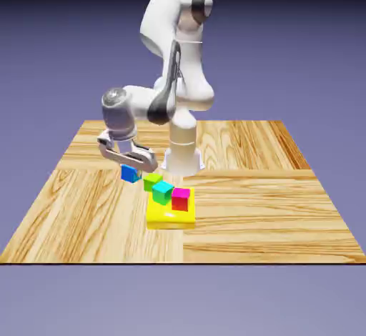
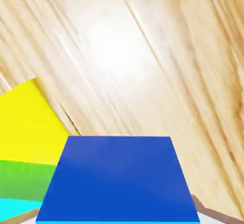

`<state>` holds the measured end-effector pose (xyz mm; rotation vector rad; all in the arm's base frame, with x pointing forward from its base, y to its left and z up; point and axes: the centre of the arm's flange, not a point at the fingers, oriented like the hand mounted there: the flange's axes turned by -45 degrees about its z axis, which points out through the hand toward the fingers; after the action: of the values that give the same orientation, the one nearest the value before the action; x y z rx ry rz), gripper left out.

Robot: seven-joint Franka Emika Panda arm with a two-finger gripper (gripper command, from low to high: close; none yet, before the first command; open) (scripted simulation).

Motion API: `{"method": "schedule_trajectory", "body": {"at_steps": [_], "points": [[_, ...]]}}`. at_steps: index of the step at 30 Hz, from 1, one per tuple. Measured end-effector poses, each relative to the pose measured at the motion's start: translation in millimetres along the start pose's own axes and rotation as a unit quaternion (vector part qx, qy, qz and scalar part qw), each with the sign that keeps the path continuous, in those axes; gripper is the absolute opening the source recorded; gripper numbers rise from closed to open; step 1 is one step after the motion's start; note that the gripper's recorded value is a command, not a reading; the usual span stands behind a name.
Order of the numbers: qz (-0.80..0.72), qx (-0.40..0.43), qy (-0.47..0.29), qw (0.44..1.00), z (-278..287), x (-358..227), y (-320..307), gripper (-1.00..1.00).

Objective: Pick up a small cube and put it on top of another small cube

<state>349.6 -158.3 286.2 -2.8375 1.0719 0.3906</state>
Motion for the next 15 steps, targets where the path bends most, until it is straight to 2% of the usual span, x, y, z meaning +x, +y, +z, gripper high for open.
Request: {"method": "schedule_trajectory", "body": {"at_steps": [6,8,13,14,15], "points": [[0.171,0.067,-0.064,0.981,-8.6,-29.1,-26.5,-1.0],[0.176,0.069,-0.066,0.98,-8.9,-30.0,-27.4,-1.0],[0.176,0.069,-0.067,0.98,57.8,-29.8,-35.2,-1.0],[0.176,0.069,-0.067,0.98,59.5,-30.0,-35.4,1.0],[0.176,0.067,-0.066,0.98,59.6,-30.0,-35.3,1.0]]}}
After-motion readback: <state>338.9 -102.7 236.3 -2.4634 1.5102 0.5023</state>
